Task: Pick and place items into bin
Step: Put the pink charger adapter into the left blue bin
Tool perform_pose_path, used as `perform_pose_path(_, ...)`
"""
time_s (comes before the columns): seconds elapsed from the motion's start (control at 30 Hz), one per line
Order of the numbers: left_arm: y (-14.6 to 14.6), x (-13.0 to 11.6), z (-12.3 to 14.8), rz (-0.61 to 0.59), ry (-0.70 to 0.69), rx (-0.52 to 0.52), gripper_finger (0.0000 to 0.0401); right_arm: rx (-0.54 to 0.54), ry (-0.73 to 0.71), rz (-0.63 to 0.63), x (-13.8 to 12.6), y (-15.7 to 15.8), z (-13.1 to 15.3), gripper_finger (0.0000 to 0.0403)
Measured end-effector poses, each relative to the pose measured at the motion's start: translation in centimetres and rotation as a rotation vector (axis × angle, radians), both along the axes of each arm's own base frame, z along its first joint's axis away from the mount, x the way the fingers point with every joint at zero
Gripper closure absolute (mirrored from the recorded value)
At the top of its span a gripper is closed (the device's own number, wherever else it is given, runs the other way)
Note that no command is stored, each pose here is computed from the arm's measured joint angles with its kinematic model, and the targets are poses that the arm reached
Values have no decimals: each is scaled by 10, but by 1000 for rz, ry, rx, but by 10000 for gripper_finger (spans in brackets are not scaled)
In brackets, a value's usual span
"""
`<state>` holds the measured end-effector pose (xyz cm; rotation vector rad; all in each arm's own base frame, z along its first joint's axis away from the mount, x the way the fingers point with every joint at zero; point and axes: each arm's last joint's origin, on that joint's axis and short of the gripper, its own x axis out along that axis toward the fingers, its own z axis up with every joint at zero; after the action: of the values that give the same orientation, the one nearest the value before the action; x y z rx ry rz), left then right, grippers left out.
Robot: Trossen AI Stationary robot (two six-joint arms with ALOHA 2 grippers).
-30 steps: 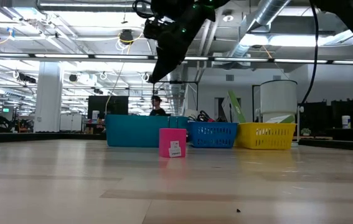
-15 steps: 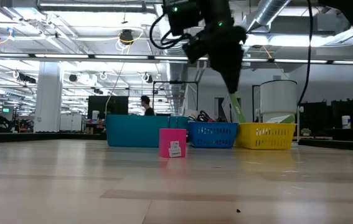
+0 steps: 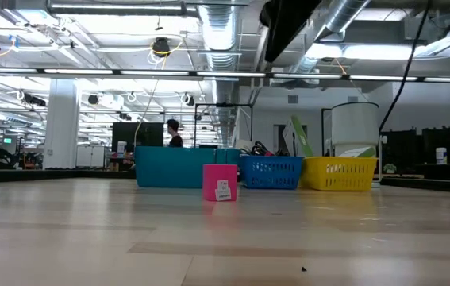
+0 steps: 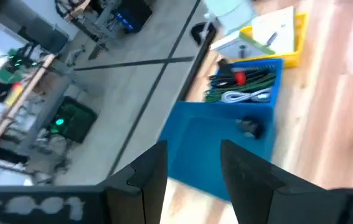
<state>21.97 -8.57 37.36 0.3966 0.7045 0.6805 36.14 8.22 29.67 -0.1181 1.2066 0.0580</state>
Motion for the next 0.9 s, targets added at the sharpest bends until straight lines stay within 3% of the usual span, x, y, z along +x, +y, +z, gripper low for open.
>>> perform_pose_path(0.17,1,8,-42,-109,-61,-139,263,-32,-193,-15,-25,17,-16,226)
perform_pose_path(0.33,-3,15,-72,-396,-298,-362,263,-70,-323,-131,-57,25,-55,226)
perform_pose_path(0.43,-2,18,-87,-493,-481,-391,263,-119,-489,-249,-78,32,-72,228)
perform_pose_path(0.57,4,18,-111,-502,-598,-369,263,-157,-685,-371,-100,42,-93,229)
perform_pose_path(0.67,8,15,-133,-492,-600,-371,263,-150,-790,-430,-112,49,-103,228)
perform_pose_path(0.9,12,19,-185,-436,-547,-420,263,-105,-807,-425,-124,63,-122,226)
